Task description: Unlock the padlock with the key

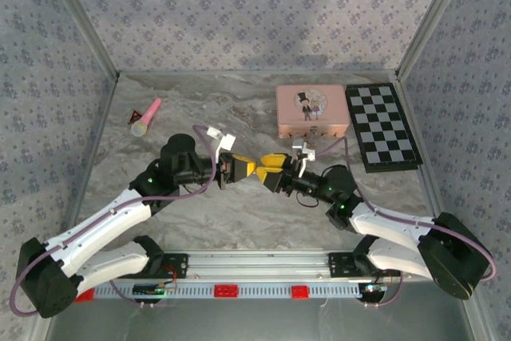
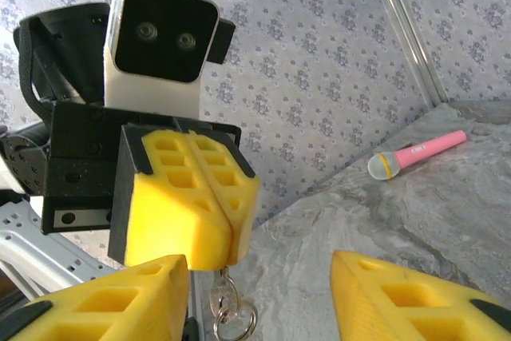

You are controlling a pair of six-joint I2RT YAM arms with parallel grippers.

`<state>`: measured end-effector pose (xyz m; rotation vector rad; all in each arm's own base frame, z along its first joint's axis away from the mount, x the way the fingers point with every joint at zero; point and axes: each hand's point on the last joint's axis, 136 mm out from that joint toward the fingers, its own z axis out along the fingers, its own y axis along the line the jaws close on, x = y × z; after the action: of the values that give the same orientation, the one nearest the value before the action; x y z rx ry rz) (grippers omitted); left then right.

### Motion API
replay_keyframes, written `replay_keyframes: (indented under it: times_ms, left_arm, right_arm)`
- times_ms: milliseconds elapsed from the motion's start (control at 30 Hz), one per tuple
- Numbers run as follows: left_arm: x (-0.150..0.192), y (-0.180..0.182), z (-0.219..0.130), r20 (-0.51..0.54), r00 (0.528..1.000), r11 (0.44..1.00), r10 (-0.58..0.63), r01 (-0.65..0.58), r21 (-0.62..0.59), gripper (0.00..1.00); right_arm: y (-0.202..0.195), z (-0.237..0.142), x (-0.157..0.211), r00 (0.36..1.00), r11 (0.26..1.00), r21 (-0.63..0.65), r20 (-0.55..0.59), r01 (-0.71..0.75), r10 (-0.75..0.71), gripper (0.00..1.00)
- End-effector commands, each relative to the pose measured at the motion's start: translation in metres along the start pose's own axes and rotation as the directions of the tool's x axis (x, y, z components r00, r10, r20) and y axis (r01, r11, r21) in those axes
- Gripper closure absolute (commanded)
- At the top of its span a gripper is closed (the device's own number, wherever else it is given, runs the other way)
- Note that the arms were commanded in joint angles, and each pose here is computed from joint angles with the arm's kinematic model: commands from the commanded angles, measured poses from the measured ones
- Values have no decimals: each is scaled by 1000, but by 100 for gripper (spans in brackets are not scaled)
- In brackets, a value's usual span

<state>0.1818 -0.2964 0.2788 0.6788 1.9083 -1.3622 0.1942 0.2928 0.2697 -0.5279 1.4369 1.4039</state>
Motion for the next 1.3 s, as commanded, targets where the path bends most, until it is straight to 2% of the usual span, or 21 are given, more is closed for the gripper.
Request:
replay_keyframes:
  times_ms: [0, 500, 733, 1267]
  left_arm:
    - [-15, -17, -4, 35, 999, 998, 33, -35, 47, 100]
    - [-17, -18, -3, 38, 999, 998, 37, -39, 49, 100]
    - [-18, -18, -3, 37, 999, 998, 40, -41, 50, 100]
    - [-24, -17, -4, 65, 997, 999, 36, -38, 39, 100]
  right_arm:
    - [5, 6, -5, 1000, 1000, -24, 0, -4, 4, 53]
    - [25, 12, -7, 999, 989, -143, -20, -28, 26, 61]
    - [25, 13, -5, 999, 989, -146, -28, -30, 27, 69]
    - [28, 13, -2, 999, 985, -167, -44, -36, 29, 77]
